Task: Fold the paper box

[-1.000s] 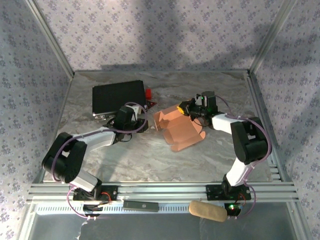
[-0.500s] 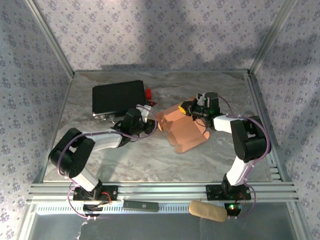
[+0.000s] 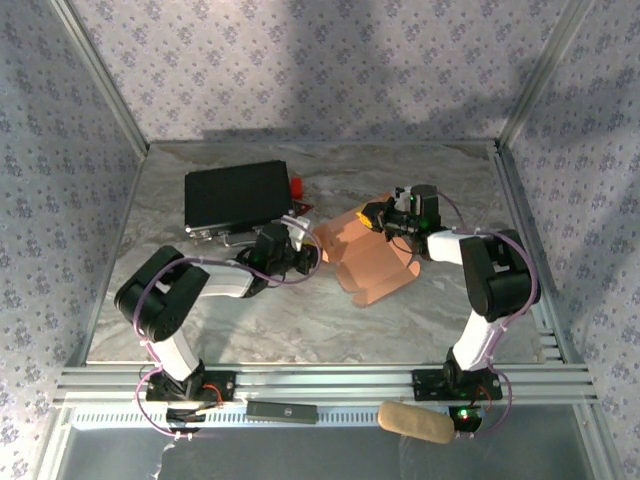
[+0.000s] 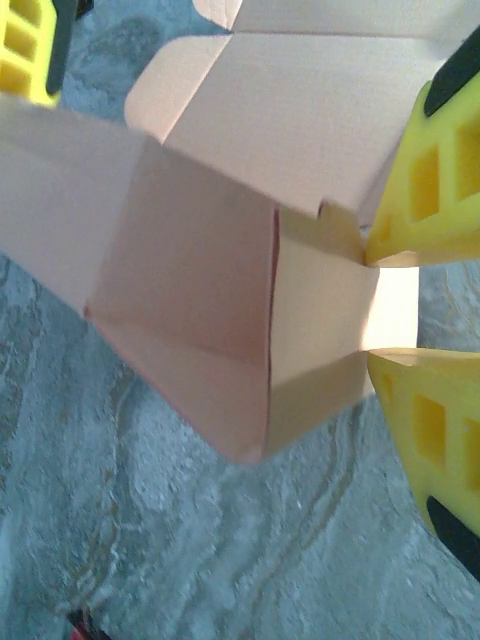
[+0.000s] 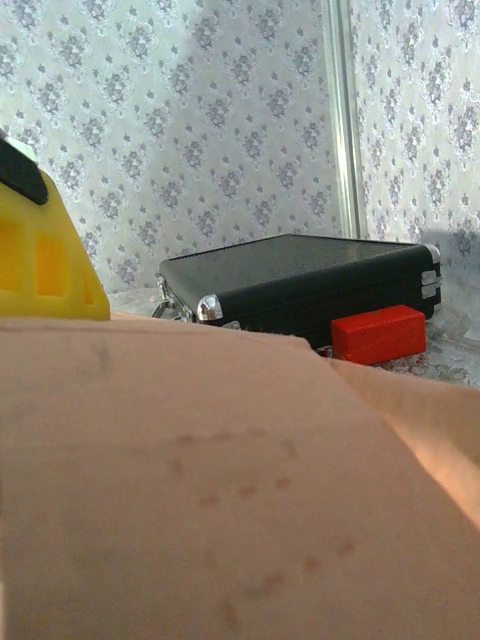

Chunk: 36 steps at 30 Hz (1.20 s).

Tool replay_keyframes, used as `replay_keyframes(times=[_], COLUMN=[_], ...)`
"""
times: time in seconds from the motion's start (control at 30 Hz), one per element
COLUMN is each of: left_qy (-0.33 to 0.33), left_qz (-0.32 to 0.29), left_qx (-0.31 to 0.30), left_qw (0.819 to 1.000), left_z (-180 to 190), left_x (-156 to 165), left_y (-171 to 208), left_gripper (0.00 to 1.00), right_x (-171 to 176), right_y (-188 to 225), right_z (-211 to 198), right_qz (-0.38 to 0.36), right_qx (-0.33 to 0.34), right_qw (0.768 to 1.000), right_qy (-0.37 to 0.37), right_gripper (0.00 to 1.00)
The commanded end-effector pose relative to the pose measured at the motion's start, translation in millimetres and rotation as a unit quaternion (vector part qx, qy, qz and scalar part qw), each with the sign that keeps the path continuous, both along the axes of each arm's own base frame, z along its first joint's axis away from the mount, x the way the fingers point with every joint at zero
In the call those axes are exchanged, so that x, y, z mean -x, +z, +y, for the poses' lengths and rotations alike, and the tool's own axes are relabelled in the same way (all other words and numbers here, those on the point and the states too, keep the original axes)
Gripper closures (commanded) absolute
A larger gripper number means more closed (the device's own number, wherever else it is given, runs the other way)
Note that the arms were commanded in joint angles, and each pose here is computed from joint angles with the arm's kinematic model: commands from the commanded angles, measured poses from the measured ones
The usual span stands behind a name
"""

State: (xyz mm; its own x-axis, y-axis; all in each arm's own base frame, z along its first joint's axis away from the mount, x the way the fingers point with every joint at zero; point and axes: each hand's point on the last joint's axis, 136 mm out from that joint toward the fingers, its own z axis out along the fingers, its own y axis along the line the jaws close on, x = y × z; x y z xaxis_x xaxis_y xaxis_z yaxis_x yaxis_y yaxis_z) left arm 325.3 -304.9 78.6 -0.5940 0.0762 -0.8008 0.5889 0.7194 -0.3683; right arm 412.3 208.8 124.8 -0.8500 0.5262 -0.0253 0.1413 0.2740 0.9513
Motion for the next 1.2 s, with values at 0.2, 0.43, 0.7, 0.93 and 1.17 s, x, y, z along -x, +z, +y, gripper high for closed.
replay_keyframes(times=[0.2, 0.43, 0.7, 0.93, 1.17], left_qy=[-0.029, -0.038, 0.01, -0.022, -0.027], left_qz=[-0.047, -0.06, 0.074, 0.043, -0.095], left_qx=[0.004, 0.006, 0.037, 0.06, 0.054], left_qw=[0.998, 0.997, 0.996, 0.997, 0.994], left_z=[-27.0, -21.1, 38.6, 29.4, 23.4], left_x=[2.9, 12.0, 20.3, 15.5, 8.7], left_y=[16.8, 28.0, 20.6, 15.7, 12.3], left_gripper=[0.74, 0.76, 0.42, 0.27, 0.36], right_x=[-0.1, 0.5, 3.0, 11.0, 14.6], right_y=[-3.0, 3.4, 15.6, 26.0, 25.0], right_z=[-2.1, -4.2, -11.8, -13.9, -18.4], right_qz=[-0.001, -0.003, -0.004, -0.006, 0.002], right_qx=[-0.009, -0.01, -0.013, -0.022, -0.034], right_qw=[1.0, 1.0, 1.0, 0.999, 0.998], right_qy=[0.004, 0.008, 0.018, 0.035, 0.046], right_gripper=[1.0, 1.0, 1.0, 1.0, 1.0])
